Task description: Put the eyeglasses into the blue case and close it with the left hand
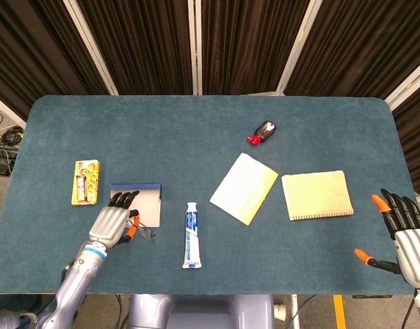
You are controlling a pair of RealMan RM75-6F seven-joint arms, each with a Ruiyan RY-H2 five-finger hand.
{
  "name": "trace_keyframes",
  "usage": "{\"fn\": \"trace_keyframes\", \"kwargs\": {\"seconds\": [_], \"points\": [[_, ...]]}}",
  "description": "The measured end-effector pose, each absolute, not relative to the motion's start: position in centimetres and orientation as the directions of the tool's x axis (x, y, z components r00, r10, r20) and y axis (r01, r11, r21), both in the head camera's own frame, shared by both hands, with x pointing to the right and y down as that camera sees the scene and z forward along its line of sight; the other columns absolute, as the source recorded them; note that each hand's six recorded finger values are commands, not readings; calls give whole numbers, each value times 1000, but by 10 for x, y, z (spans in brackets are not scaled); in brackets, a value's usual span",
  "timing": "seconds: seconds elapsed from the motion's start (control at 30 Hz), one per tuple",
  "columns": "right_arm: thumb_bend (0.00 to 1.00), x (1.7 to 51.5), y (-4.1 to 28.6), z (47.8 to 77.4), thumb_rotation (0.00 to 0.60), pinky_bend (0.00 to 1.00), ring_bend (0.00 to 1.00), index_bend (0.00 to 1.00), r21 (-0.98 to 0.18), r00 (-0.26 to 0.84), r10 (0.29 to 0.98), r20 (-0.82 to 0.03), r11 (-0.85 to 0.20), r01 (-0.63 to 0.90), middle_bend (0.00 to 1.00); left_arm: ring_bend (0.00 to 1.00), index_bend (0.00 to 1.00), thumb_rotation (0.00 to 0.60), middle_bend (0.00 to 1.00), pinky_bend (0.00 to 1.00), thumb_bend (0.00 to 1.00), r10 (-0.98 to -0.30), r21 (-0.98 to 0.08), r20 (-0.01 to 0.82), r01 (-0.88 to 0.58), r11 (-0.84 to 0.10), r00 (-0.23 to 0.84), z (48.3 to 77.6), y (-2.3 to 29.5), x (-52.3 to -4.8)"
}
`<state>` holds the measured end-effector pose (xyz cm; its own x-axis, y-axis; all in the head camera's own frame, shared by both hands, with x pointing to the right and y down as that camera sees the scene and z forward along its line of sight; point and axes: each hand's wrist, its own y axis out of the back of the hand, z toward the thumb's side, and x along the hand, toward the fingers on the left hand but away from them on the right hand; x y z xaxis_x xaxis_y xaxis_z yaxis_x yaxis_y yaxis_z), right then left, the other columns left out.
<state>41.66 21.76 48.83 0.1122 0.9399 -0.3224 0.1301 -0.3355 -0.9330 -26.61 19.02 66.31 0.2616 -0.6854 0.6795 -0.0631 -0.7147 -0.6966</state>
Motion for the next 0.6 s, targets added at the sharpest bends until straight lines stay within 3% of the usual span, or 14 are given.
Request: {"fn": "trace_keyframes", "kwargs": {"seconds": [0.6], "points": [[0,420,214,500,600,0,0,0,-926,88,932,-351,-360,112,0,0,621,600,0,0,540,-703,-711,681,-46,-702,207,706,138,-275]]}}
